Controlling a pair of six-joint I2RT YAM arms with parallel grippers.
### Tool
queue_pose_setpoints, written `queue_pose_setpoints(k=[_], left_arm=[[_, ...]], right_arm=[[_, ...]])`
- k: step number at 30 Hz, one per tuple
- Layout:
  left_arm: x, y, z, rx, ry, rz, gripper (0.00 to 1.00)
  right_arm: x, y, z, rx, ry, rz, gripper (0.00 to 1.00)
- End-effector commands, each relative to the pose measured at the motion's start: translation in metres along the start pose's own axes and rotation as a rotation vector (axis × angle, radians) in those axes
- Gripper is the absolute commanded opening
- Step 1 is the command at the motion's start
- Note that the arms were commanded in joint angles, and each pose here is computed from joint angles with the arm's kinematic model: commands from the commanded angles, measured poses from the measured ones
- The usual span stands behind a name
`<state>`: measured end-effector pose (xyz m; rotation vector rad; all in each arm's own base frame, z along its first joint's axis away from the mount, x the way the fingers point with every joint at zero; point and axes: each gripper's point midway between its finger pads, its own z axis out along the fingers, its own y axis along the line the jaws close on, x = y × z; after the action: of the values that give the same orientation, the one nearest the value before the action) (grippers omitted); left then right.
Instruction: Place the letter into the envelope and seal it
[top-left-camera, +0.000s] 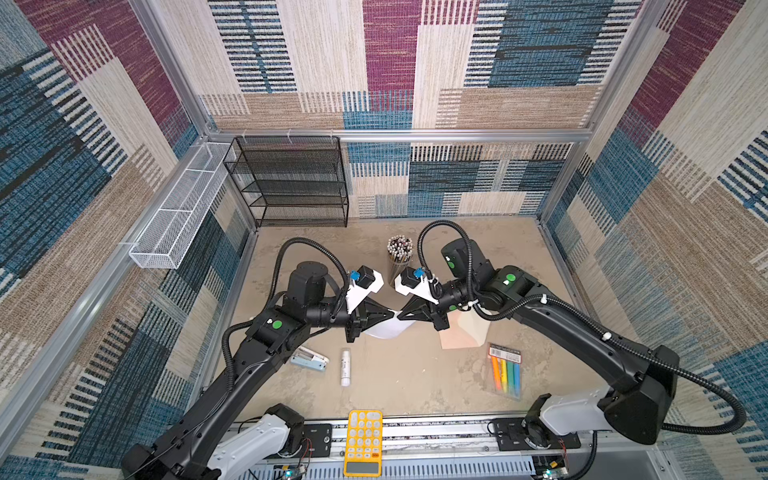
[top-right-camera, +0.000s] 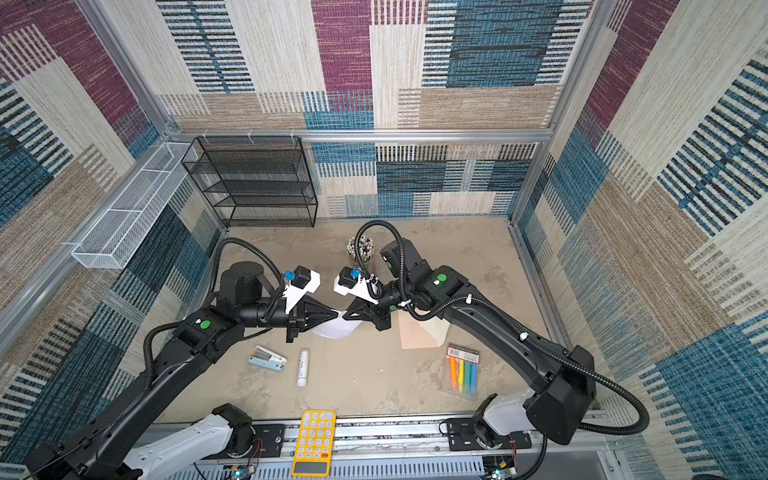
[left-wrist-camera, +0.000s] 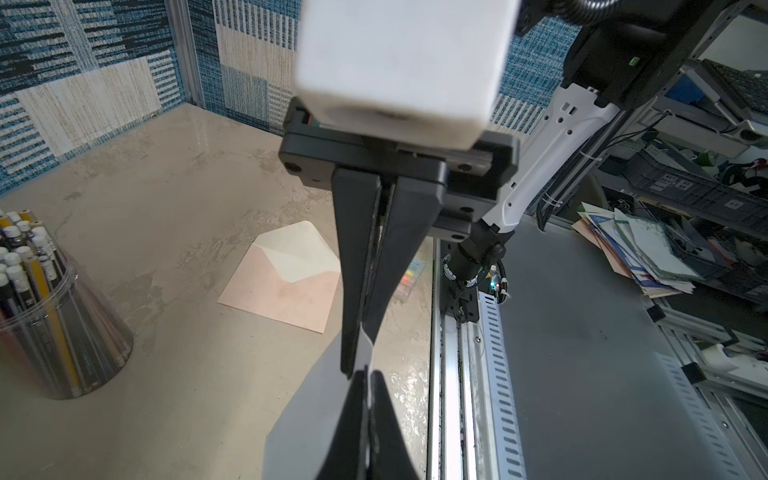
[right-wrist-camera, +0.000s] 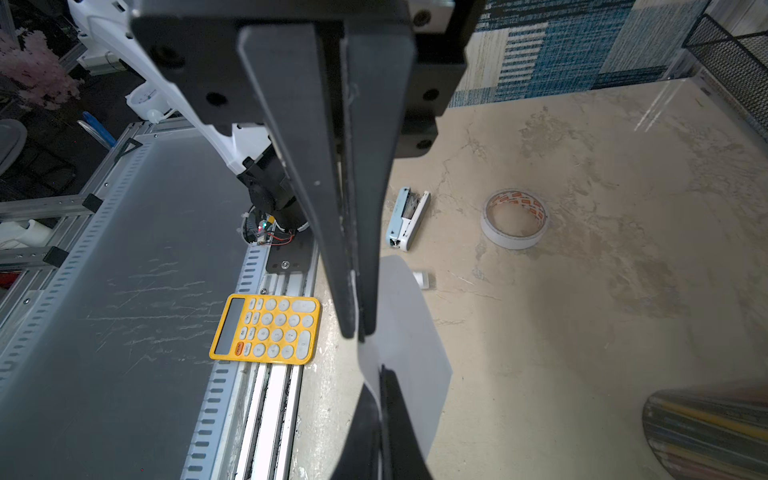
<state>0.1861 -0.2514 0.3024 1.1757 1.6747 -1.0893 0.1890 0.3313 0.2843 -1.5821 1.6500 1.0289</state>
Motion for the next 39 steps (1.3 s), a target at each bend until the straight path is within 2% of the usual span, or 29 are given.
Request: queue_pose_setpoints(k=[1, 2, 3, 5, 8, 10, 14, 17, 20, 27, 28, 29, 30, 31, 33, 39], left_arm=[[0.005, -0.002, -0.001, 0.005, 0.015, 0.007, 0.1], [0.006, -0.002, -0.001, -0.003, 0.019, 0.011, 0.18], [0.008, -0.002, -0.002, -0.009, 0.024, 0.017, 0.22], [0.011, -0.001, -0.003, -0.019, 0.036, 0.022, 0.22], [0.015, 0.001, -0.003, -0.028, 0.048, 0.026, 0.13], [0.016, 0.001, -0.002, -0.025, 0.05, 0.028, 0.0], [0.018, 0.002, -0.001, -0.025, 0.052, 0.027, 0.0], [0.023, 0.006, 0.0, -0.044, 0.068, 0.017, 0.09], [0.03, 0.006, -0.002, -0.052, 0.099, 0.024, 0.0], [0.032, 0.008, -0.003, -0.062, 0.102, 0.039, 0.0], [0.033, 0.009, -0.002, -0.07, 0.1, 0.036, 0.02], [0.033, 0.01, -0.002, -0.076, 0.098, 0.034, 0.09], [0.033, 0.011, -0.003, -0.082, 0.094, 0.036, 0.12], [0.034, 0.011, -0.003, -0.082, 0.094, 0.037, 0.11], [0.035, 0.01, -0.003, -0.08, 0.096, 0.038, 0.0], [0.036, 0.008, -0.002, -0.061, 0.099, 0.035, 0.0]], right_arm=[[-0.008, -0.002, -0.004, 0.016, -0.017, -0.03, 0.0], [-0.008, -0.002, -0.004, 0.017, -0.016, -0.03, 0.0], [-0.008, -0.002, -0.004, 0.017, -0.017, -0.03, 0.0], [-0.009, -0.003, -0.005, 0.018, -0.017, -0.03, 0.0], [-0.009, -0.002, -0.005, 0.015, -0.018, -0.026, 0.0], [-0.009, -0.002, -0.006, 0.015, -0.016, -0.025, 0.0], [-0.009, -0.002, -0.007, 0.017, -0.009, -0.026, 0.0], [-0.011, -0.003, -0.008, 0.015, -0.011, -0.022, 0.0], [-0.019, -0.002, -0.01, -0.006, -0.021, -0.008, 0.0], [-0.02, -0.003, -0.012, -0.001, -0.013, -0.009, 0.0], [-0.02, -0.003, -0.012, 0.001, -0.012, -0.01, 0.0], [-0.02, -0.003, -0.013, 0.003, -0.013, -0.011, 0.0], [-0.02, -0.003, -0.014, 0.005, -0.014, -0.011, 0.0], [-0.02, -0.003, -0.014, 0.006, -0.014, -0.011, 0.0], [-0.021, -0.003, -0.016, 0.008, -0.013, -0.01, 0.0], [-0.021, -0.004, -0.017, 0.012, -0.013, -0.011, 0.0]])
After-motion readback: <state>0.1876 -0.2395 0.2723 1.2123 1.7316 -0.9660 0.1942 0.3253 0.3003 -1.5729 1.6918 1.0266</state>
